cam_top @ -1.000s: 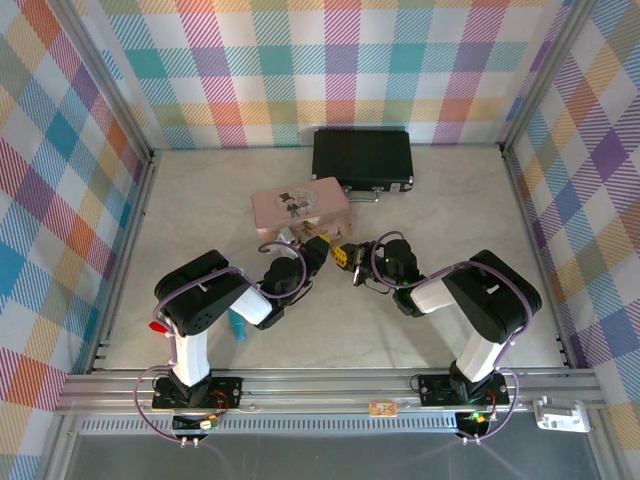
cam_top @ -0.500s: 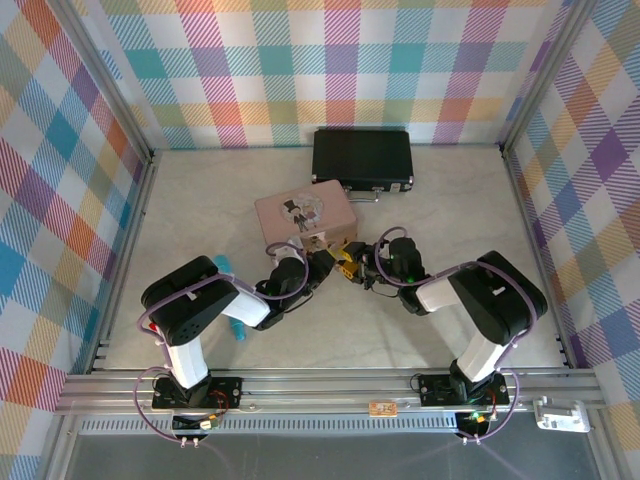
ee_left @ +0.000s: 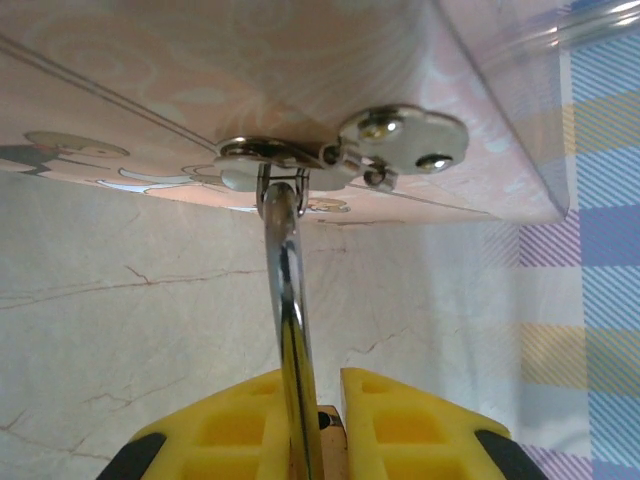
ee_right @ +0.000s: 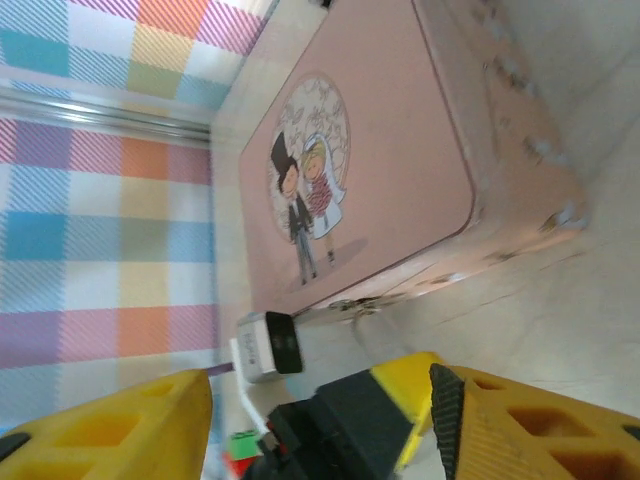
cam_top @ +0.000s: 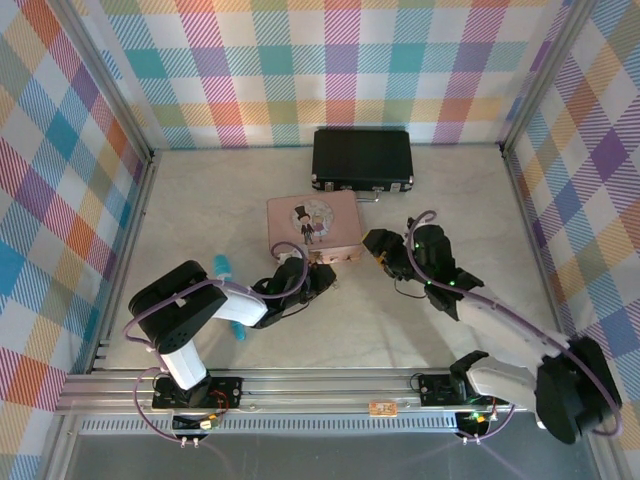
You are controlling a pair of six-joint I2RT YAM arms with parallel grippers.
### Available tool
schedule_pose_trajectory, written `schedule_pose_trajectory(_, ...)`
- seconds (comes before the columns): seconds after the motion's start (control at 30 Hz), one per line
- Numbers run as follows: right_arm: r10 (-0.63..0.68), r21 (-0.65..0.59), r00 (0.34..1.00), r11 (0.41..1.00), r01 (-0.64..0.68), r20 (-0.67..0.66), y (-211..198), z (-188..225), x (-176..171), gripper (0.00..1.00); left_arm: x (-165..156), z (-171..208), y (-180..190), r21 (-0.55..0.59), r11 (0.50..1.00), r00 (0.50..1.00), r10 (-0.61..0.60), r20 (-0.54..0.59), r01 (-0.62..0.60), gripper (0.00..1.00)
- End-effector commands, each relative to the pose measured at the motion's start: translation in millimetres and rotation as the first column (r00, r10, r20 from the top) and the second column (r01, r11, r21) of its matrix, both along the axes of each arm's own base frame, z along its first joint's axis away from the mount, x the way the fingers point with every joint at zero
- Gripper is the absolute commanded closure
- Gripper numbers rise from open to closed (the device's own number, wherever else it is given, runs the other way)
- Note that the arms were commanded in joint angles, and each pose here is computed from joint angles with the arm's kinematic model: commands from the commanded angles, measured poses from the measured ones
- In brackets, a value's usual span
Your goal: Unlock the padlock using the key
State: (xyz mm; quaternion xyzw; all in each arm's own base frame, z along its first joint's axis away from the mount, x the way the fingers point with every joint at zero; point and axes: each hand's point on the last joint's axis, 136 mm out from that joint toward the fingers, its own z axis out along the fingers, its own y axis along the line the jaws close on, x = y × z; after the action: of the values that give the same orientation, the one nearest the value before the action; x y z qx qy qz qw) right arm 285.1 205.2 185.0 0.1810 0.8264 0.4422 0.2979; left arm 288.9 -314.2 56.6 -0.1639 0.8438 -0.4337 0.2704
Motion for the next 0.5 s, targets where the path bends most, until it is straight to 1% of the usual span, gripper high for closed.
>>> schedule_pose_trajectory(0.0, 0.059, -0.32, 0.998, 0.945, -0.058, -0.007, -31, -22, -18, 0.39, -12, -2, -5, 0.078, 0.993, 0.996, -0.09, -0.006, 0.09, 1.0)
schedule_pose_trajectory(0.07, 0.102, -0.37, 0.995, 0.925, -0.092, 0.009, -32, -18, -20, 0.37, -12, -7, 1, 0.145, 0.985, 0.996, -0.089, -0.028, 0.092, 1.0)
schedule_pose_trajectory(0.17, 0.168, -0.397, 0.985, 0.906, -0.146, 0.022, -27, -15, -21, 0.35, -12, -9, 7, 0.22, 0.971, 0.995, -0.086, -0.043, 0.093, 1.0)
schedule_pose_trajectory(0.2, 0.191, -0.4, 0.981, 0.902, -0.165, 0.025, -23, -16, -21, 0.34, -11, -8, 9, 0.235, 0.968, 0.996, -0.084, -0.042, 0.092, 0.97)
schedule_pose_trajectory(0.27, 0.234, -0.417, 0.972, 0.886, -0.204, 0.021, -16, -19, -21, 0.33, -10, -8, 14, 0.264, 0.961, 0.996, -0.075, -0.047, 0.085, 0.89)
schedule_pose_trajectory(0.3, 0.25, -0.431, 0.968, 0.876, -0.218, 0.017, -14, -21, -21, 0.33, -10, -8, 15, 0.271, 0.959, 0.996, -0.07, -0.048, 0.08, 0.83)
schedule_pose_trajectory(0.37, 0.288, -0.47, 0.958, 0.847, -0.247, 0.015, -5, -26, -21, 0.33, -11, -7, 19, 0.279, 0.958, 0.997, -0.059, -0.05, 0.07, 0.67)
schedule_pose_trajectory(0.43, 0.321, -0.51, 0.947, 0.818, -0.266, 0.022, 3, -30, -21, 0.34, -11, -5, 23, 0.275, 0.96, 0.998, -0.05, -0.047, 0.061, 0.57)
schedule_pose_trajectory(0.47, 0.331, -0.53, 0.943, 0.804, -0.27, 0.023, 7, -34, -20, 0.34, -11, -2, 25, 0.272, 0.961, 0.998, -0.041, -0.045, 0.051, 0.53)
